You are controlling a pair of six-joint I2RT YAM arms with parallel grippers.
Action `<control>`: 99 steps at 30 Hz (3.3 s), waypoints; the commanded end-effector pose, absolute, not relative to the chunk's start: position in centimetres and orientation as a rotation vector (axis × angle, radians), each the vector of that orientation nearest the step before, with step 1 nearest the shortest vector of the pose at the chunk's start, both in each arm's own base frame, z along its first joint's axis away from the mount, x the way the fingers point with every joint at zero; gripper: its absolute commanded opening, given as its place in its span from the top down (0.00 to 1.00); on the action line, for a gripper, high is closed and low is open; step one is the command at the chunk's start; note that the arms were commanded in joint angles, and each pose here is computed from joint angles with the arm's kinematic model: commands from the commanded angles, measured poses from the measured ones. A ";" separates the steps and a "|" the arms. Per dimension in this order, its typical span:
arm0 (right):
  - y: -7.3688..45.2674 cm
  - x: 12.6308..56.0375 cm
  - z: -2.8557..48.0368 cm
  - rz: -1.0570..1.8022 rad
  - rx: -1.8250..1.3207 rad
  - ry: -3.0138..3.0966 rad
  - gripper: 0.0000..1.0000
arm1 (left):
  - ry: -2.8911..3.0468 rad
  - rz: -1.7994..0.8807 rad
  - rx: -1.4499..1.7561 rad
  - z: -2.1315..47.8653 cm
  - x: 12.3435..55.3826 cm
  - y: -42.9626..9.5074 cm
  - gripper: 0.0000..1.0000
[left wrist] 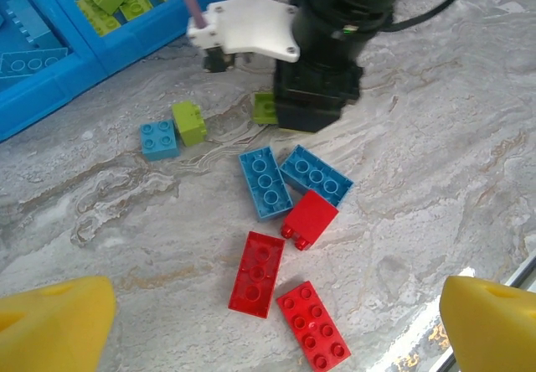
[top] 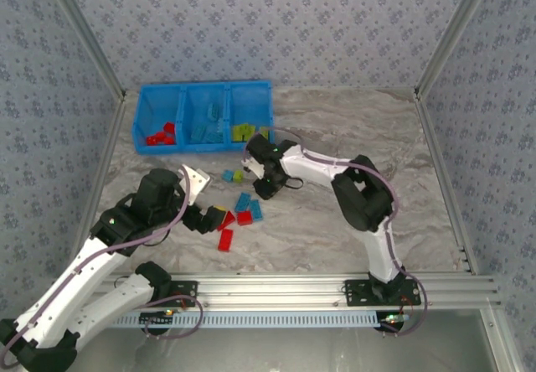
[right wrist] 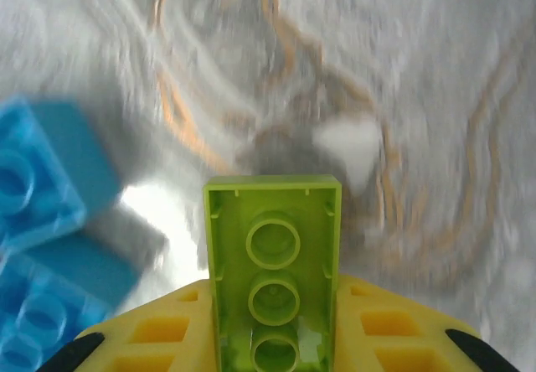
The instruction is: Sort the legos into containers by color
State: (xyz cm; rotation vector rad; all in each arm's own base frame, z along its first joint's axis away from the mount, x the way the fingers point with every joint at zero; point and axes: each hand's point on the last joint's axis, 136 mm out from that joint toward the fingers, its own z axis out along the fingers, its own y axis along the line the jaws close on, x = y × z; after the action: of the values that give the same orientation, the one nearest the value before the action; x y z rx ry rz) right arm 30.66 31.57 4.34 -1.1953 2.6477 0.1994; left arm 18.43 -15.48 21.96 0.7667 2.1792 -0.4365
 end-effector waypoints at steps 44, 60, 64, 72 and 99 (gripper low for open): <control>36.0 40.0 28.1 0.237 -0.538 2.214 0.43 | 2.245 -0.337 0.200 22.8 22.6 -11.2 0.01; 28.8 18.8 19.1 0.474 -0.663 2.394 0.25 | 2.499 -0.475 -0.060 15.7 26.2 -17.9 0.04; 26.7 18.5 16.5 0.410 -0.574 2.452 0.25 | 2.550 -0.317 0.091 12.8 26.8 -20.3 0.04; 26.7 19.1 16.1 0.322 -0.595 2.462 0.24 | 2.670 -0.140 0.204 7.0 29.0 -22.0 0.09; 29.8 18.4 17.1 0.396 -0.638 2.438 0.24 | 2.662 -0.100 0.088 5.7 29.6 -20.5 0.63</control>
State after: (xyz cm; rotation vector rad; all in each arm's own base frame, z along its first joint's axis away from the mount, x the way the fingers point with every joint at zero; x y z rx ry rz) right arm 18.37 28.68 15.58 -0.6609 2.4686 0.3426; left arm 29.05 -21.18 3.00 0.1364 2.7320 -0.0881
